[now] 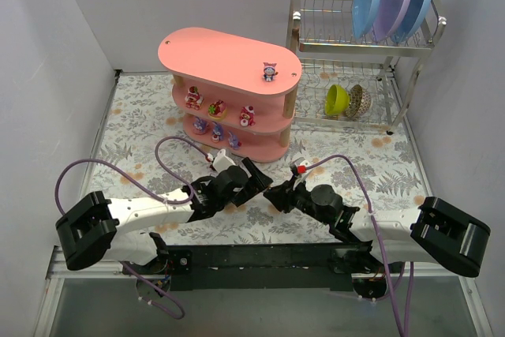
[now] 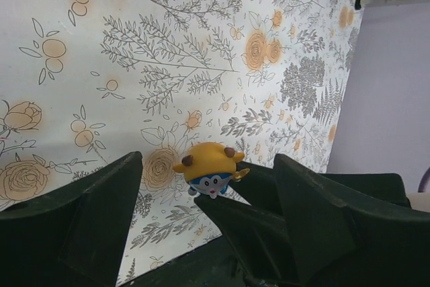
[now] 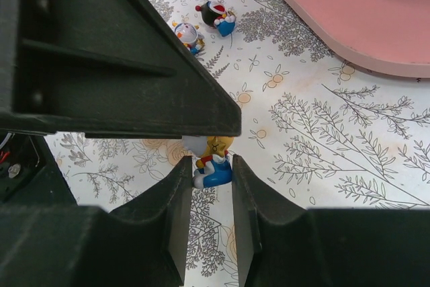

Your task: Place and organize the plastic toys onto the shelf

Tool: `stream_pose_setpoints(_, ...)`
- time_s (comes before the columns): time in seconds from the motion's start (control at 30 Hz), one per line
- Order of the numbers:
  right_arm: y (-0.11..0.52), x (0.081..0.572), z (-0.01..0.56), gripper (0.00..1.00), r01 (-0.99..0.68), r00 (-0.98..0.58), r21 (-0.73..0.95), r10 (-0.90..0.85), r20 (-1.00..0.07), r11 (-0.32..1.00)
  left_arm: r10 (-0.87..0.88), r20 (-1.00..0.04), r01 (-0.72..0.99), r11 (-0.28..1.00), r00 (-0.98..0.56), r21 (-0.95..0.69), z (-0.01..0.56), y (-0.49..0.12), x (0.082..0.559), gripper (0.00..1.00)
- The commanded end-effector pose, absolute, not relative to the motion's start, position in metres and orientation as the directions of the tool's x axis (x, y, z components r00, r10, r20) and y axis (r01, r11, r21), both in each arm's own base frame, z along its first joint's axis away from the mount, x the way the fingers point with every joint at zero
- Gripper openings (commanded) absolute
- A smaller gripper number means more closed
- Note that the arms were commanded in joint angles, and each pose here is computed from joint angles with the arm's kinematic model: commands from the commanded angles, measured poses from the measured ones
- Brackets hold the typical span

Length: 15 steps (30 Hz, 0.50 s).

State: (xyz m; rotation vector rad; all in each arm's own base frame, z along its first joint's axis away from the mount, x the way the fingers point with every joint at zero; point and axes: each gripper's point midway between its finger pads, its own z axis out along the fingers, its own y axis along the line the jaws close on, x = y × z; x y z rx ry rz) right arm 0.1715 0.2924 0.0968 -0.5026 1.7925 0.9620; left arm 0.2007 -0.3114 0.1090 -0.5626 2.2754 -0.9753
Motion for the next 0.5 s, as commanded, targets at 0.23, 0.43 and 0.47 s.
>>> stream_pose_setpoints(0.23, 0.2979, 0.1704, 0.1084, 0.01, -0.727, -0.382, 0.381, 0.126, -0.916, 0.571, -0.659, -0.297, -0.217, 0.581, -0.691, -0.784, 0.1194, -0.3236, 0.2117, 0.58)
stream_pose_setpoints(0.43, 0.2988, 0.1696, 0.1058, 0.01, -0.732, -0.378, 0.37, 0.112, -0.919, 0.572, -0.66, -0.297, -0.216, 0.58, -0.69, -0.786, 0.1201, -0.3243, 0.2114, 0.33)
stream_pose_setpoints(0.47, 0.2992, 0.1689, 0.1053, 0.01, -0.733, -0.379, 0.37, 0.11, -0.919, 0.57, -0.66, -0.296, -0.218, 0.58, -0.69, -0.785, 0.1199, -0.3242, 0.2113, 0.26)
